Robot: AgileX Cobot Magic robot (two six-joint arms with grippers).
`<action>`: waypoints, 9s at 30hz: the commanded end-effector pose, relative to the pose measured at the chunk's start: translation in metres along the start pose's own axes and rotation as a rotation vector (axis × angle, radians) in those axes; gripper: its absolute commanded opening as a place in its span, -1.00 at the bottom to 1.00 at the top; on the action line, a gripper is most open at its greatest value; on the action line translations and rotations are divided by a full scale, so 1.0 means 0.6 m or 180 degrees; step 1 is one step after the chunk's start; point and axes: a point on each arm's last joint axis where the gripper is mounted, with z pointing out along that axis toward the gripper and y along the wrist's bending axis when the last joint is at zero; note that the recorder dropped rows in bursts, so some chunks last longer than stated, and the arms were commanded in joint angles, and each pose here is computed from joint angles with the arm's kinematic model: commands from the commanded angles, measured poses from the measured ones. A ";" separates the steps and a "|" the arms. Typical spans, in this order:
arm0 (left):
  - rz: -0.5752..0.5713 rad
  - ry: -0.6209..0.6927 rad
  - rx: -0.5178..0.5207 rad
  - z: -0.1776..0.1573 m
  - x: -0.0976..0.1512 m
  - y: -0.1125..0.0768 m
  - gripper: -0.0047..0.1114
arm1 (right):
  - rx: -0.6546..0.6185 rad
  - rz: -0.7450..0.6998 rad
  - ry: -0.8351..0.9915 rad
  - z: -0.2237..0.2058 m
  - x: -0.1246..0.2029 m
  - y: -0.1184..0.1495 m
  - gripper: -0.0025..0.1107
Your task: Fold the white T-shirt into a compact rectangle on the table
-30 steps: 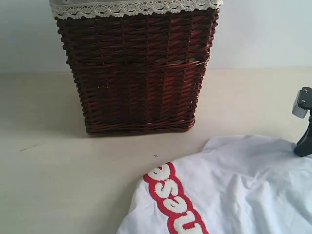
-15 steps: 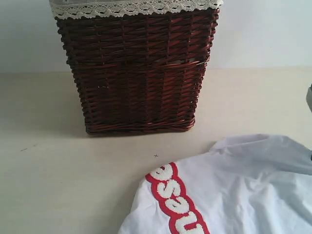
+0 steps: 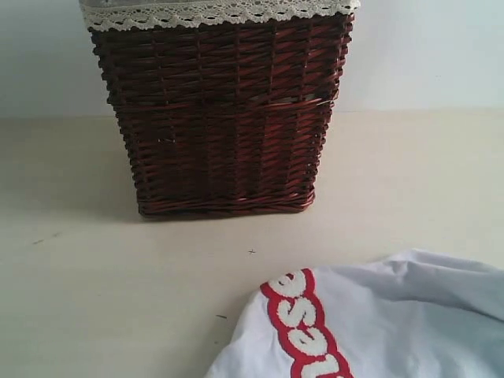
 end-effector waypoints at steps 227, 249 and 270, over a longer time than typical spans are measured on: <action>-0.0005 -0.0074 0.0016 -0.002 -0.004 -0.001 -0.92 | 0.1062 0.0227 -0.1141 0.150 -0.254 0.092 -0.96; 0.0002 -0.0074 0.0016 -0.002 -0.004 -0.001 -0.92 | 0.3512 0.0053 -0.2690 -0.128 -0.313 0.186 -0.96; -0.0005 -0.0074 0.0016 -0.002 -0.004 -0.001 -0.92 | 0.4939 0.1510 -0.4488 0.004 -0.028 0.358 -0.65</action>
